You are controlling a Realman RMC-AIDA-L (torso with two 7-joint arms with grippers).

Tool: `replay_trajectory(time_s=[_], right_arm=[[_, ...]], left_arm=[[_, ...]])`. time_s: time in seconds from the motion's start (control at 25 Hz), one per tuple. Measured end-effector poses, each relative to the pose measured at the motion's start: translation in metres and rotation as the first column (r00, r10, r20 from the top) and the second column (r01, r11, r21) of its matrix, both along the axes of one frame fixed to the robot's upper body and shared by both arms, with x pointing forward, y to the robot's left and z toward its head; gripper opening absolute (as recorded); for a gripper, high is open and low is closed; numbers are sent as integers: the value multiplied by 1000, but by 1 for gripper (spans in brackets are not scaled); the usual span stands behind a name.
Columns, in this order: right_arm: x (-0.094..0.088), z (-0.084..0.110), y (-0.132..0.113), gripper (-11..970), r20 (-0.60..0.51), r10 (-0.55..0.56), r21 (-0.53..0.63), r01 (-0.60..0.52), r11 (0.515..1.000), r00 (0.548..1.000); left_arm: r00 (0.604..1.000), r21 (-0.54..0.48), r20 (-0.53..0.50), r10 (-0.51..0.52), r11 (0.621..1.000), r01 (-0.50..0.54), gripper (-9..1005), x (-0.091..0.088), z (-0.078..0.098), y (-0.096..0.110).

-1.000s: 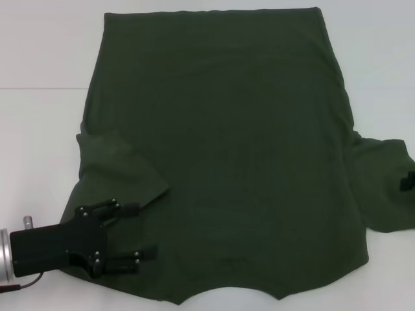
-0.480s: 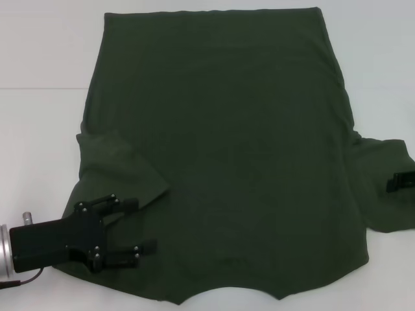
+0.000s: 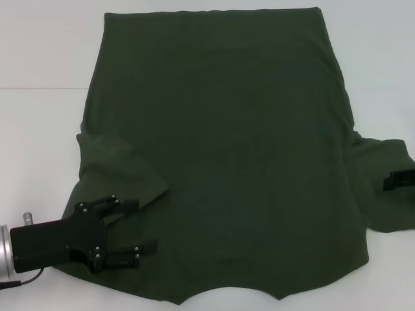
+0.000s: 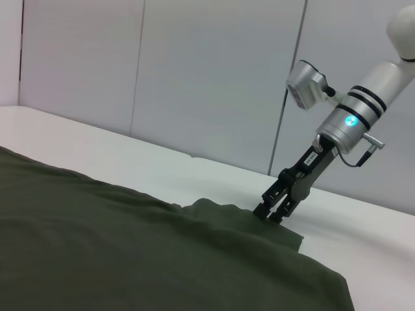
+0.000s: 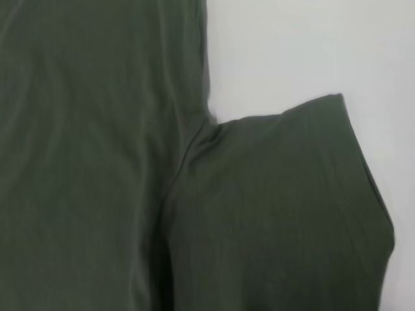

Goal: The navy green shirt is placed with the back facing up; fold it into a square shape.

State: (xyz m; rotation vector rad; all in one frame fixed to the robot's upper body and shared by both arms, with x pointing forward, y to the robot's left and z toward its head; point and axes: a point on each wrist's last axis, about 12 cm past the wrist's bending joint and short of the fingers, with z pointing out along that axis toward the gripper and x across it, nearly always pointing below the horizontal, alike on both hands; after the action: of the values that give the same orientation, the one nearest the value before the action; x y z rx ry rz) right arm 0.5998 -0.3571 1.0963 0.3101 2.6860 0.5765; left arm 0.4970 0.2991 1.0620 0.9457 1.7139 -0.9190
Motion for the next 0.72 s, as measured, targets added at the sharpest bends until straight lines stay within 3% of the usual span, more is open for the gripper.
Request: replay_trajectory(time_s=[0.72], right_arm=[[5,1,11,911,5,24,5,-24,1000,1000]], left_arm=[[1000,-3,-7,1,1000,-1,889,2,0,-2]])
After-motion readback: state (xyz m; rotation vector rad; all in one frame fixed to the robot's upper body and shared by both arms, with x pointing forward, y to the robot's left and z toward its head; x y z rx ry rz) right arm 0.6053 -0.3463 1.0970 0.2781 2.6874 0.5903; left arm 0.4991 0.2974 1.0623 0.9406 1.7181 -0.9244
